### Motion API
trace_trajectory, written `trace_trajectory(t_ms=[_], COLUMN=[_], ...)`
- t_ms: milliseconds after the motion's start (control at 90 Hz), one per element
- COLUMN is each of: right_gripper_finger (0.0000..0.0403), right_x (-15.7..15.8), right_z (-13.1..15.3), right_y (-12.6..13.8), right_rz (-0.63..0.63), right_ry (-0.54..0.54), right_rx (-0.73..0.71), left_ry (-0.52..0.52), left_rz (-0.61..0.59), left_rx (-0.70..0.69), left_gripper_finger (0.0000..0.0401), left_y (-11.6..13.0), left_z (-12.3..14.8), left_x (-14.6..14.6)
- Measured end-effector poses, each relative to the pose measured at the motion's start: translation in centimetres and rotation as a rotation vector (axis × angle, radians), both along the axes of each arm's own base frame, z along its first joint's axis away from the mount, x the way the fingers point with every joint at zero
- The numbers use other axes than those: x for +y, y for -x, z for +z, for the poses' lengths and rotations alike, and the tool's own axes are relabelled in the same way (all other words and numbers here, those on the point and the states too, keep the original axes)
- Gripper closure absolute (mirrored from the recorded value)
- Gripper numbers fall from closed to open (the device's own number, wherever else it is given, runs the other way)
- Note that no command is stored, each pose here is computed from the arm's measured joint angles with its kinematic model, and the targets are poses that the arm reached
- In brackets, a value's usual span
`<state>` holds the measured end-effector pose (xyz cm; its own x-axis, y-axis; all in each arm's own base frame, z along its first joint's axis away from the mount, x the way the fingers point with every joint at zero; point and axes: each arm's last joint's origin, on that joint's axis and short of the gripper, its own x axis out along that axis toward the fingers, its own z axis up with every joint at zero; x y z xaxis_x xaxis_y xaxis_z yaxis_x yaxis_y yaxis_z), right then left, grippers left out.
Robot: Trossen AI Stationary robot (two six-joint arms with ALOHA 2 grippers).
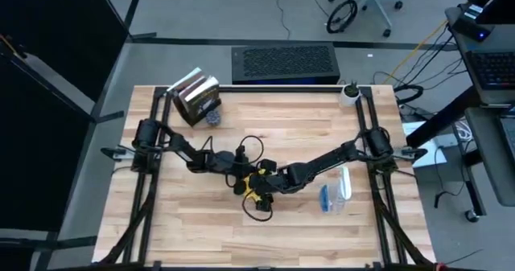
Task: Apply microfiber cloth
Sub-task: Wipe the front of the pink cellphone with a yellow microfiber cloth
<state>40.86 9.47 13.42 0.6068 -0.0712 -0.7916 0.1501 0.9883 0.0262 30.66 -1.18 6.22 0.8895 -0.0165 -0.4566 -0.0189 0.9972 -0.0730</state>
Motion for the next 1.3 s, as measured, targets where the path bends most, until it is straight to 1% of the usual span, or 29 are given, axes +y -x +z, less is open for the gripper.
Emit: trace_trajectory(t_ms=[211,300,400,467,578,644,767,844,889,1033,1144,1300], right_gripper_finger=[0.0394,0.0394,0.0394,0.0394,0.0394,0.0394,0.0394,0.0394,0.0394,0.0394,0.0394,0.0394], right_x=[1.9,2.9,3.5,3.8,3.7,3.3,1.8,0.6,0.1,-0.3,0.3,1.9], right_z=[0.6,0.6,0.5,0.4,1.4,2.5,4.3,3.8,3.2,1.2,1.0,1.0], right_y=[0.7,1.3,2.0,2.5,3.1,3.1,2.6,2.1,1.7,1.4,1.6,2.9], right_rz=[0.033,0.064,0.076,0.072,0.076,0.062,-0.01,-0.039,-0.048,-0.073,-0.058,-0.03], right_ry=[-0.078,-0.106,-0.118,-0.102,-0.103,-0.078,0.011,0.043,0.041,0.041,0.006,-0.003], right_rx=[0.016,0.052,0.115,0.146,0.161,0.122,0.024,0.022,0.024,0.075,0.107,0.182], left_ry=[-0.001,-0.001,-0.002,-0.002,-0.002,-0.001,-0.001,0.0,0.0,0.0,0.0,0.0], left_rz=[0.002,0.001,0.002,0.003,0.002,0.003,0.003,0.003,0.003,0.003,0.003,0.004], left_rx=[0.0,0.0,-0.001,-0.001,-0.001,-0.001,-0.001,-0.001,-0.001,-0.001,0.0,0.0], left_gripper_finger=[0.0401,0.0401,0.0401,0.0401,0.0401,0.0401,0.0401,0.0401,0.0401,0.0401,0.0401,0.0401], left_y=[0.0,0.0,0.0,0.0,0.0,0.0,0.0,0.0,0.0,0.0,0.0,0.0], left_z=[0.0,0.0,0.0,0.0,0.0,0.0,0.0,0.0,0.0,0.0,0.0,0.0], left_x=[0.1,0.1,0.1,0.1,0.1,0.1,0.1,0.1,0.1,0.1,0.1,0.1])
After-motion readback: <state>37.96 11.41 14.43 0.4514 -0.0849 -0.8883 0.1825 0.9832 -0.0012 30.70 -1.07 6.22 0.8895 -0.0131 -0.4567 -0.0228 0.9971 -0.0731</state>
